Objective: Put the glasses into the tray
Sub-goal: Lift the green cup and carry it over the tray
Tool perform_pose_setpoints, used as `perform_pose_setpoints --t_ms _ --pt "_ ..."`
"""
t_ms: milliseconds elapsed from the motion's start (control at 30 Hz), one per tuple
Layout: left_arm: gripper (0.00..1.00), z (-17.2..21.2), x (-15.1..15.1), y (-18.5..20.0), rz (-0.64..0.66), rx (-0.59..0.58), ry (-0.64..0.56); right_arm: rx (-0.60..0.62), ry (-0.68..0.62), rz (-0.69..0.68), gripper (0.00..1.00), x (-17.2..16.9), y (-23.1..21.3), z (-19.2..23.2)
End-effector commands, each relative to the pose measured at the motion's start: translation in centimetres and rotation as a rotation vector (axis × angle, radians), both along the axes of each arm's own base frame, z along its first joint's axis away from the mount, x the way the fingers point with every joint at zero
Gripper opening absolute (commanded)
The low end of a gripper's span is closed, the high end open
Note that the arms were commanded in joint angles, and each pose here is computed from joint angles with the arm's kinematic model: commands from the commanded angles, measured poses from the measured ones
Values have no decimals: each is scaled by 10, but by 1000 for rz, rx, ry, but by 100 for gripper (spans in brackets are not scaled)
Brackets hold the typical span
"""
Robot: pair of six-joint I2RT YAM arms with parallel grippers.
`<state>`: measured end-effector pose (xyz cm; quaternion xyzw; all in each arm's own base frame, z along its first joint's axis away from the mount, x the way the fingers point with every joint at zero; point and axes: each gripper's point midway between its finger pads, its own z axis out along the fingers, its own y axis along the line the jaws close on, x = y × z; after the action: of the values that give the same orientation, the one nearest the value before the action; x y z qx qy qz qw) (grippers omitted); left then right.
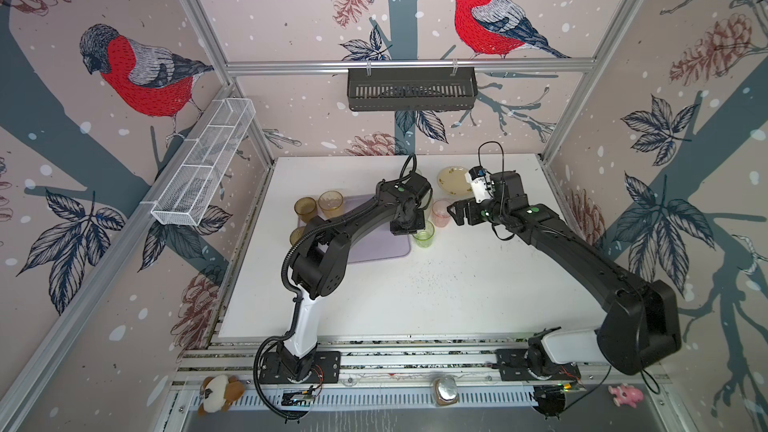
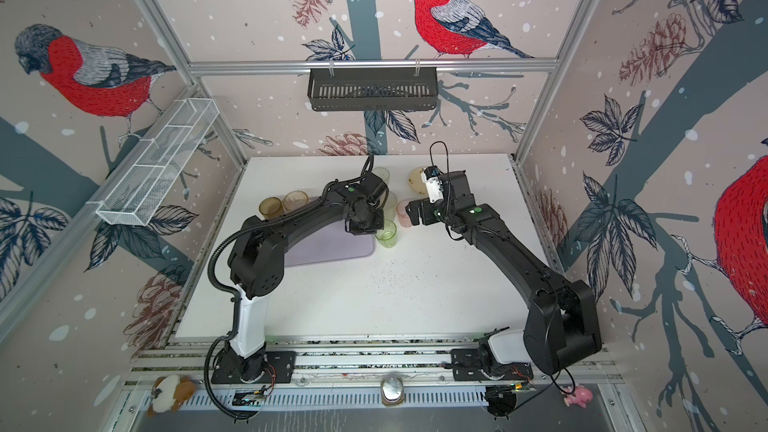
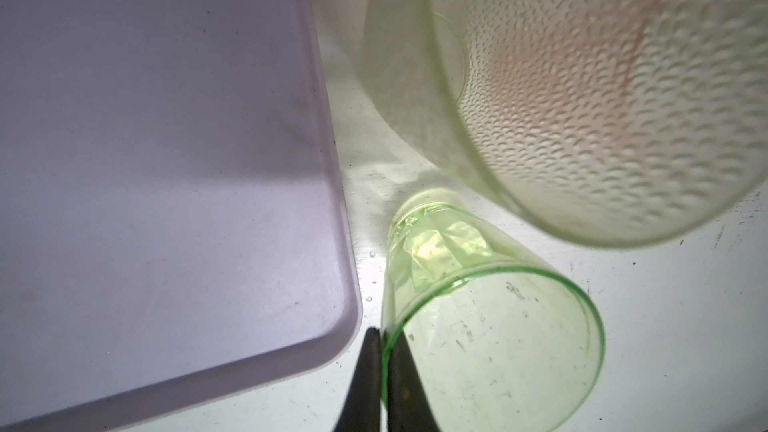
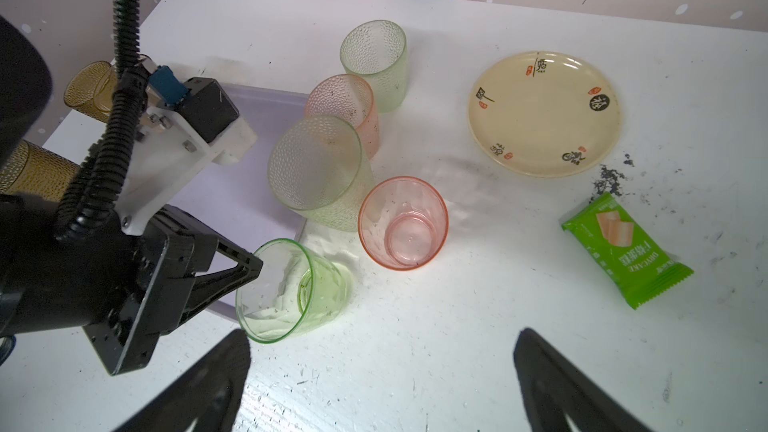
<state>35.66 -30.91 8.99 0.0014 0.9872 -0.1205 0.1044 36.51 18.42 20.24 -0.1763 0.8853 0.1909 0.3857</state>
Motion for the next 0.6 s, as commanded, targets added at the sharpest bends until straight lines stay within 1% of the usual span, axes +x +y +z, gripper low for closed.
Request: perform_pose_setpoints --t_ms 0,300,567 --pt "3 8 -4 6 2 19 -4 7 -3 -2 100 0 0 2" --pt "2 21 -8 8 -2 11 -11 12 -2 2 100 0 1 3" --pt "2 29 -14 19 3 39 -14 23 4 15 100 -1 4 2"
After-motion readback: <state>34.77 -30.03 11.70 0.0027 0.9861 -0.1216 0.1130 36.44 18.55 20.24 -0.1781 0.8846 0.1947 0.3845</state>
